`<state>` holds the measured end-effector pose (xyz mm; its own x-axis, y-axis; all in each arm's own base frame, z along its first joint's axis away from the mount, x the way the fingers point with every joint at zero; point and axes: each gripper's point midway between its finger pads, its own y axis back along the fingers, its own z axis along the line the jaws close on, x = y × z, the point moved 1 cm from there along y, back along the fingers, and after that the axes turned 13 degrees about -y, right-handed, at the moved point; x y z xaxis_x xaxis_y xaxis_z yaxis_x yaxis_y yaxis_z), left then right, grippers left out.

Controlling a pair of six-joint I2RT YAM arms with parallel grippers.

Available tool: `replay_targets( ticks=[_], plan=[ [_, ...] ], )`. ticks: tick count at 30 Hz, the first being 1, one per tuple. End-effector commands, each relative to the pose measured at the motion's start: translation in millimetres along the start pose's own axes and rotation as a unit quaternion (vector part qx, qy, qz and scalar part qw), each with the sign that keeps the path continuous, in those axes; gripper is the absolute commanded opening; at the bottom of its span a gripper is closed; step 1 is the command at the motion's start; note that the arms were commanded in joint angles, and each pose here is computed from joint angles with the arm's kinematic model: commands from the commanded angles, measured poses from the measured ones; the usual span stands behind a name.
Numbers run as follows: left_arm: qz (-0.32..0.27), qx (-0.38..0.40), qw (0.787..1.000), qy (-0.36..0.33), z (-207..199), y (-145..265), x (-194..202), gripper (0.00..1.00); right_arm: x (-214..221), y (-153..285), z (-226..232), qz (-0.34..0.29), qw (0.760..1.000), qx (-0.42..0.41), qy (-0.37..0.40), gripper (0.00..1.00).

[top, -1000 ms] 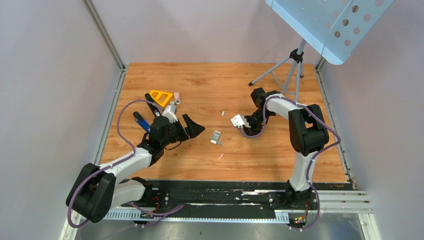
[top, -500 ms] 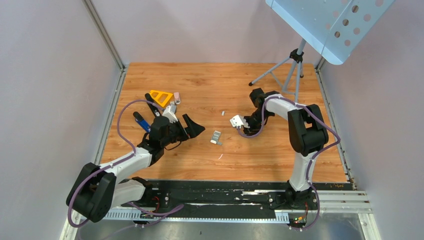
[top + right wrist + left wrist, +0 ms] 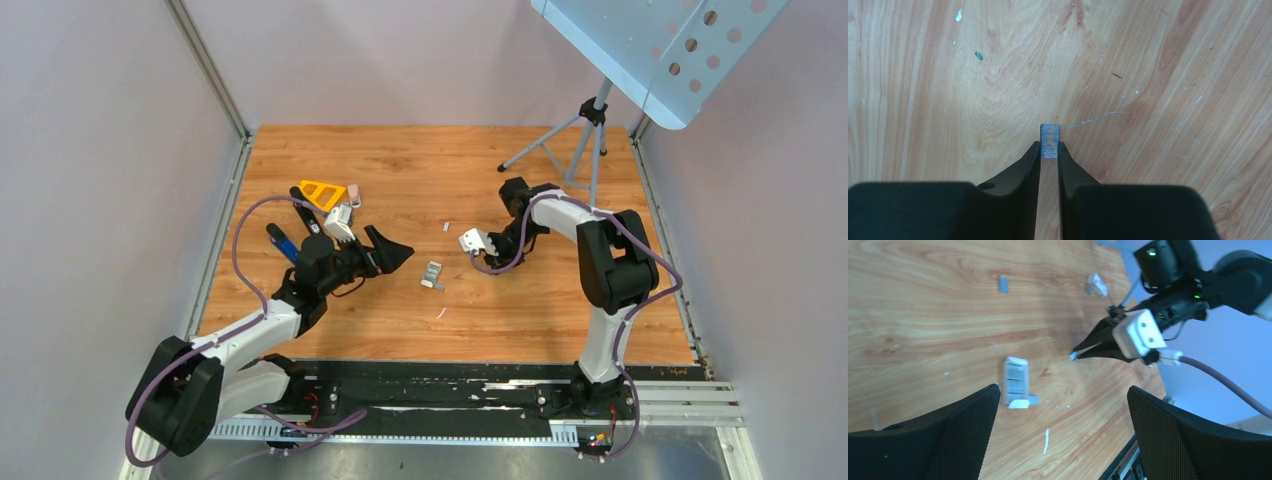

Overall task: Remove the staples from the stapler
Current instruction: Pick up the staple from the center of the board.

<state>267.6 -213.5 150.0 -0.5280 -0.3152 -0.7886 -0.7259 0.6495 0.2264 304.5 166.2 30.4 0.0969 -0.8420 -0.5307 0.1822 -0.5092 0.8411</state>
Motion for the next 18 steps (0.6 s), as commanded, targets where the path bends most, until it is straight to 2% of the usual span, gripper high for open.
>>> replay_targets(
  ticks=[1, 4, 9, 13, 18],
  plan=[
    [-0.06, 0.062, 0.994, -0.061, -34, 8, -20, 1.0, 7, -7, 6, 0.016, 0.998, 0.007, -0.061, 0.16],
    [-0.092, 0.083, 0.988, -0.091, -47, 14, -26, 1.0, -2, -3, 7, -0.003, 0.993, 0.019, -0.114, 0.14],
    [-0.159, 0.137, 0.974, -0.09, -64, 27, -38, 1.0, -21, 6, 16, -0.048, 0.978, 0.021, -0.201, 0.13],
    [-0.168, 0.164, 0.969, -0.074, -74, 28, -42, 1.0, -49, 18, 25, -0.112, 0.96, 0.006, -0.258, 0.12],
    [-0.177, 0.207, 0.96, -0.062, -92, 29, -50, 1.0, -100, 45, 37, -0.214, 0.924, -0.04, -0.314, 0.12]
  ],
)
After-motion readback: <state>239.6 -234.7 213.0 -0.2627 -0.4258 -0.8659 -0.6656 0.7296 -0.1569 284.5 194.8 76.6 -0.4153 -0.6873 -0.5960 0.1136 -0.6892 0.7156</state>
